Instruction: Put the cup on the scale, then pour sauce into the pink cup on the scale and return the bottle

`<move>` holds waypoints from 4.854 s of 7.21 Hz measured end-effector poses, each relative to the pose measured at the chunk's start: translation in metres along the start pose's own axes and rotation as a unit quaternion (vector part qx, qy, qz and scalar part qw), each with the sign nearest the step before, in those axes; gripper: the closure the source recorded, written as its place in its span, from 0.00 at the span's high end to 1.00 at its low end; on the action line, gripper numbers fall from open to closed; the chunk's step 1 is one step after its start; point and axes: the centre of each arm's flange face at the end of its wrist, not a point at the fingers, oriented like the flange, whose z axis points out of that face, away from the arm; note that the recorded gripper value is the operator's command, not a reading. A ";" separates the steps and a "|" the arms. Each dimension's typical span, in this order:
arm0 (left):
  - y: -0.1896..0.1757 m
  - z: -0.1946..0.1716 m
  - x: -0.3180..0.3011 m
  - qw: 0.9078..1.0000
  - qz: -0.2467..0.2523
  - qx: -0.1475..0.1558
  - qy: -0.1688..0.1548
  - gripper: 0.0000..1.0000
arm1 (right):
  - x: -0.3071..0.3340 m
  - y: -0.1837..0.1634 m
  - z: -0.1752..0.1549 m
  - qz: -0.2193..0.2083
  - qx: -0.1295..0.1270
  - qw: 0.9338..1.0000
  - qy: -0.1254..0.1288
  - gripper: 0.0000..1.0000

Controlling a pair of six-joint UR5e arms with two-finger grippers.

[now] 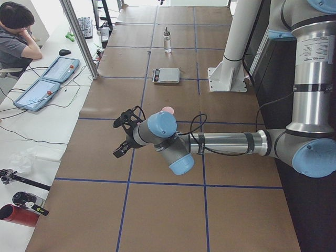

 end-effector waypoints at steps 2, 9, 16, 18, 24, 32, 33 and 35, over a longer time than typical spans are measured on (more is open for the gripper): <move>-0.001 0.017 0.049 0.995 -0.055 -0.020 0.080 1.00 | 0.000 0.001 0.000 0.009 0.001 1.000 -0.001 1.00; 0.028 0.133 0.244 0.975 -0.206 -0.069 0.044 0.85 | 0.004 0.011 0.003 0.017 -0.004 1.000 -0.001 1.00; 0.025 0.168 0.310 0.961 -0.246 -0.127 0.019 0.59 | 0.006 0.023 0.004 0.020 -0.008 1.000 0.000 1.00; 0.023 0.183 0.328 0.959 -0.248 -0.136 0.016 0.54 | 0.007 0.027 0.003 0.018 -0.005 1.000 -0.001 1.00; 0.033 0.199 0.342 0.960 -0.239 -0.144 0.004 0.00 | 0.007 0.030 0.004 0.018 -0.005 1.000 -0.001 1.00; -0.152 0.230 0.443 0.962 -0.247 -0.111 -0.024 0.00 | 0.008 0.031 0.004 0.019 -0.006 1.000 -0.001 1.00; -0.190 0.233 0.475 0.959 -0.256 -0.120 -0.036 0.00 | 0.008 0.031 0.005 0.019 -0.006 1.000 -0.001 1.00; -0.230 0.257 0.542 0.946 -0.291 -0.139 -0.042 0.00 | 0.008 0.031 0.005 0.020 -0.007 1.000 -0.001 1.00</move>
